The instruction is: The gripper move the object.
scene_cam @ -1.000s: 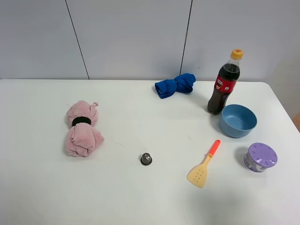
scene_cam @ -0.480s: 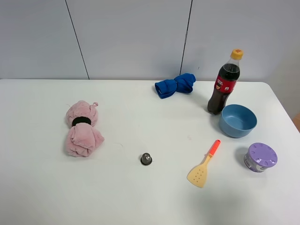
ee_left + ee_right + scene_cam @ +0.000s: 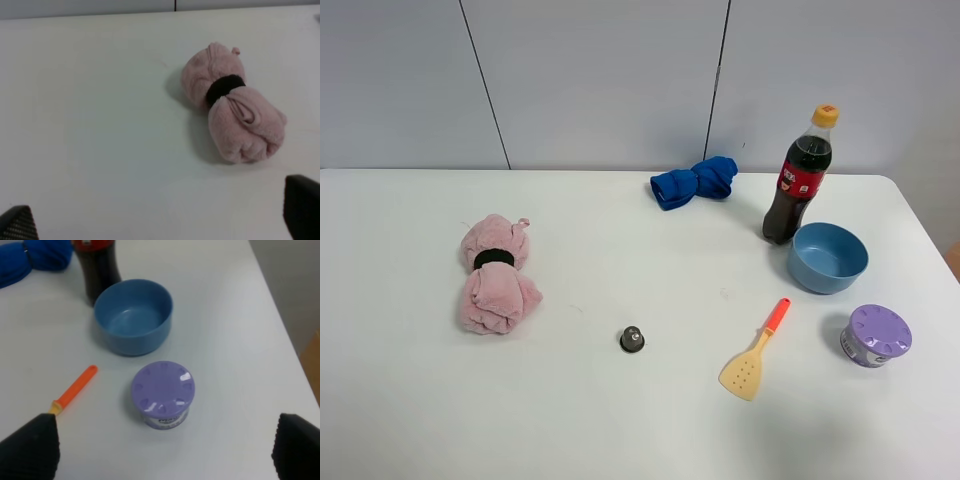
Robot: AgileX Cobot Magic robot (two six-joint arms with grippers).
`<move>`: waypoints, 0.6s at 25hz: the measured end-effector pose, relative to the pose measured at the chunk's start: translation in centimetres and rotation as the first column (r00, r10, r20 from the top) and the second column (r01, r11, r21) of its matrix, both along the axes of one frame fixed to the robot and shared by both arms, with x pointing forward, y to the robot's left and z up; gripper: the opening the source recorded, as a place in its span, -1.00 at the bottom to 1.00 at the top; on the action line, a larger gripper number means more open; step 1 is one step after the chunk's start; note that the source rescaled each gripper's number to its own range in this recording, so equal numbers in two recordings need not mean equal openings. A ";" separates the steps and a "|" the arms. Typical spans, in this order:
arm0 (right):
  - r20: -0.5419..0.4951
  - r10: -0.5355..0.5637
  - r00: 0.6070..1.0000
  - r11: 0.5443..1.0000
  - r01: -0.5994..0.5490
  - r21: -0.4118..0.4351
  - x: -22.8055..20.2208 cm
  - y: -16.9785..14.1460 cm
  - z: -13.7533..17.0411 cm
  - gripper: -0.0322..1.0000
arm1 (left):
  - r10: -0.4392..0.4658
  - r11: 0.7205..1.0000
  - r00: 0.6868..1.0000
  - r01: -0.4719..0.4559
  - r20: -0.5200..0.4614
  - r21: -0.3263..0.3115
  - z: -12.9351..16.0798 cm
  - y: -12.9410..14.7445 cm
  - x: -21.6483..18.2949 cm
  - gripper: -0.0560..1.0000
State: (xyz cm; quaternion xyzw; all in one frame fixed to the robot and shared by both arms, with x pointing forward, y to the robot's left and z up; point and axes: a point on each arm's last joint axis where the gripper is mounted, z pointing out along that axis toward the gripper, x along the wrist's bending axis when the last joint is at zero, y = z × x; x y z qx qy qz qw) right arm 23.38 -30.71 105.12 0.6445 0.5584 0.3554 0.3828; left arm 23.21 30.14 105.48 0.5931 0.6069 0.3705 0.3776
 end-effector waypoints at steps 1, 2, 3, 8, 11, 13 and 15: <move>0.001 -0.009 1.000 1.000 0.009 0.001 0.0 -0.1 0.0 0.24 | 0.000 1.000 1.000 0.000 0.000 0.000 0.0 0.0 0.0 1.00; 0.001 -0.006 1.000 1.000 0.006 0.000 0.0 -0.1 0.0 0.21 | 0.000 1.000 1.000 0.000 0.000 0.000 0.0 0.0 0.0 1.00; 0.000 0.011 1.000 1.000 -0.011 -0.004 0.0 0.0 0.0 0.15 | 0.000 1.000 1.000 0.000 0.000 0.000 0.0 0.0 0.0 1.00; -0.007 0.118 0.993 0.993 -0.118 -0.027 0.0 0.4 0.0 -0.03 | 0.000 1.000 1.000 0.000 0.000 0.000 0.0 0.0 0.0 1.00; -0.008 0.122 0.993 0.992 -0.122 -0.033 0.0 0.4 0.0 -0.05 | 0.000 1.000 1.000 0.000 0.000 0.000 0.0 0.0 0.0 1.00; -0.009 0.128 0.992 0.991 -0.128 -0.044 0.0 0.4 0.0 -0.05 | 0.000 1.000 1.000 0.000 0.000 0.000 0.0 0.0 0.0 1.00; -0.010 0.132 0.991 0.990 -0.133 -0.050 0.0 0.5 0.0 -0.05 | 0.000 1.000 1.000 0.000 0.000 0.000 0.0 0.0 0.0 1.00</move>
